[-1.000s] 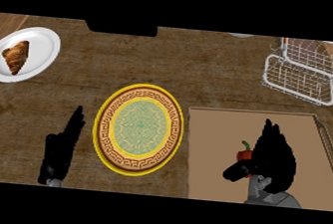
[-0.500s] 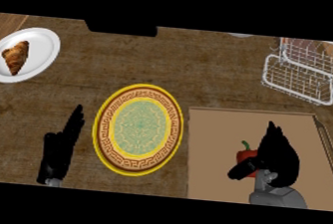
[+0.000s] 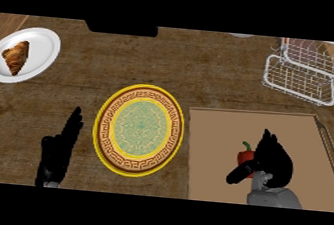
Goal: Pick the bell pepper from the tray and place it in the tiered basket
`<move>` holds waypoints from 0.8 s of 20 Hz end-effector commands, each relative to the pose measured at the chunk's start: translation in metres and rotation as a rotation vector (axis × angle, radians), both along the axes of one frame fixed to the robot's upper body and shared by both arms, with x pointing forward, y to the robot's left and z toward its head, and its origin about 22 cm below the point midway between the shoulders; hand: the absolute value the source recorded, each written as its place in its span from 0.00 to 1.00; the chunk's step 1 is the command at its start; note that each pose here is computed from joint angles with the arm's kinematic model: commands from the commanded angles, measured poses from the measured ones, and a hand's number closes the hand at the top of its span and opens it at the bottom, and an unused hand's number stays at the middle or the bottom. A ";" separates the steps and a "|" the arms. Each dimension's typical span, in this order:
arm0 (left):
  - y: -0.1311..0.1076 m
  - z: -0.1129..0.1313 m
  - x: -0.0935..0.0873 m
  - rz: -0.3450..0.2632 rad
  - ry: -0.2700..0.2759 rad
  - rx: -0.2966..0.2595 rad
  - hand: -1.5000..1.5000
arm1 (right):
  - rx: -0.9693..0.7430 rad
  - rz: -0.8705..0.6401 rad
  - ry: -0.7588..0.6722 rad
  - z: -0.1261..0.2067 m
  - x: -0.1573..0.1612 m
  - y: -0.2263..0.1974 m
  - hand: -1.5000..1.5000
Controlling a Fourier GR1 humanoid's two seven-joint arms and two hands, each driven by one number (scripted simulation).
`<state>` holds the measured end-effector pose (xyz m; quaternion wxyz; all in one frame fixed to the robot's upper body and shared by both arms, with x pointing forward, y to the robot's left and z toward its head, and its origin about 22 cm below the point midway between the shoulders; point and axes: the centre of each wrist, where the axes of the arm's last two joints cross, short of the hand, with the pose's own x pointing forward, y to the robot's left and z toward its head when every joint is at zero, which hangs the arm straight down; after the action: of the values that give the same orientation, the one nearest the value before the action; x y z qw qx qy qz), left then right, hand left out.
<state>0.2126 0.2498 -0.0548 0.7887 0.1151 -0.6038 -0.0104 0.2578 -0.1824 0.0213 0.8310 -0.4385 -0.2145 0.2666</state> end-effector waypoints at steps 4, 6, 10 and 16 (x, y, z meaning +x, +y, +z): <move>0.000 0.004 -0.002 -0.008 0.015 0.005 0.50 | -0.038 -0.098 0.061 -0.015 -0.002 -0.006 1.00; -0.004 0.002 -0.001 -0.002 -0.012 0.012 0.50 | -0.043 -0.051 0.061 -0.016 0.009 0.003 1.00; -0.014 -0.001 -0.004 -0.013 -0.012 -0.004 0.50 | -0.058 -0.005 0.025 -0.030 0.005 0.007 1.00; -0.008 -0.014 -0.002 0.017 0.018 -0.006 0.50 | -0.210 0.070 -0.038 -0.034 0.001 -0.008 1.00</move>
<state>0.2085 0.2430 -0.0589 0.7895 0.1151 -0.6027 -0.0104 0.2649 -0.1893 -0.0028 0.7872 -0.4865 -0.2302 0.3011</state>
